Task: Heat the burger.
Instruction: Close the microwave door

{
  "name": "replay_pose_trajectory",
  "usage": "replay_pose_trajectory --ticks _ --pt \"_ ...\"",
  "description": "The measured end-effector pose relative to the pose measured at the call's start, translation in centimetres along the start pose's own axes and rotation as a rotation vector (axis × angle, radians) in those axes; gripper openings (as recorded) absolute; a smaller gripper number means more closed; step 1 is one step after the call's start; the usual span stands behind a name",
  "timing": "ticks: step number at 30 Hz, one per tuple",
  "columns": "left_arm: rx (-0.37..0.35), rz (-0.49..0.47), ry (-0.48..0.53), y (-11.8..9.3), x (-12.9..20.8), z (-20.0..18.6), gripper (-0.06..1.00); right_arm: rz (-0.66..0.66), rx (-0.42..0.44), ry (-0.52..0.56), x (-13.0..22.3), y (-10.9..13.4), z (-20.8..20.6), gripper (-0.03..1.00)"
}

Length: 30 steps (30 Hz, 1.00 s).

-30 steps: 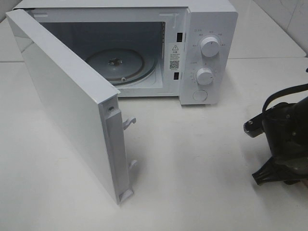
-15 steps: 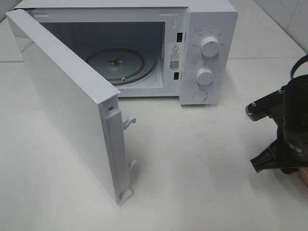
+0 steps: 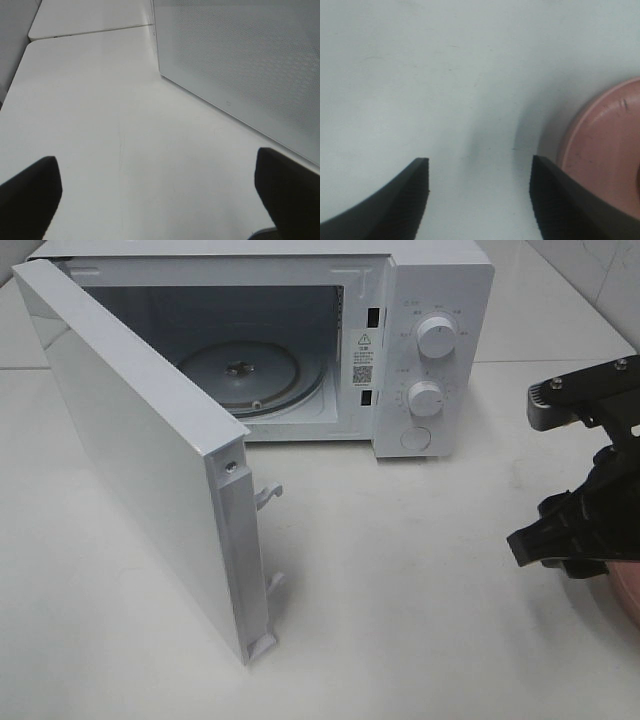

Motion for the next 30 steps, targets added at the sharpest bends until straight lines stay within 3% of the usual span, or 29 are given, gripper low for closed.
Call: replay_pose_trajectory --ticks 1,3,10,30 --pt "0.0 0.0 0.0 0.0 0.0 0.0 0.97 0.0 0.0 0.0 0.0 0.0 0.0 0.59" --pt "0.0 0.0 0.0 0.0 0.0 0.0 0.97 -0.032 -0.092 -0.008 0.4 0.7 -1.5 0.67" --pt "0.0 0.0 0.0 0.0 0.0 0.0 0.97 -0.065 -0.179 -0.039 1.0 0.9 -3.8 0.75" --pt "0.0 0.0 0.0 0.0 0.0 0.0 0.97 -0.033 -0.2 -0.145 4.4 -2.9 -10.1 0.76"
Point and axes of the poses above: a point on each arm's last joint axis where the gripper is mounted, z pointing out along that axis toward the gripper, y along the wrist's bending axis when the last joint is at zero, x = y × z, the point moved 6 cm from there along z, pointing out along that axis toward the gripper, and after that the axes turned 11 degrees about z, right-handed, at the moved point
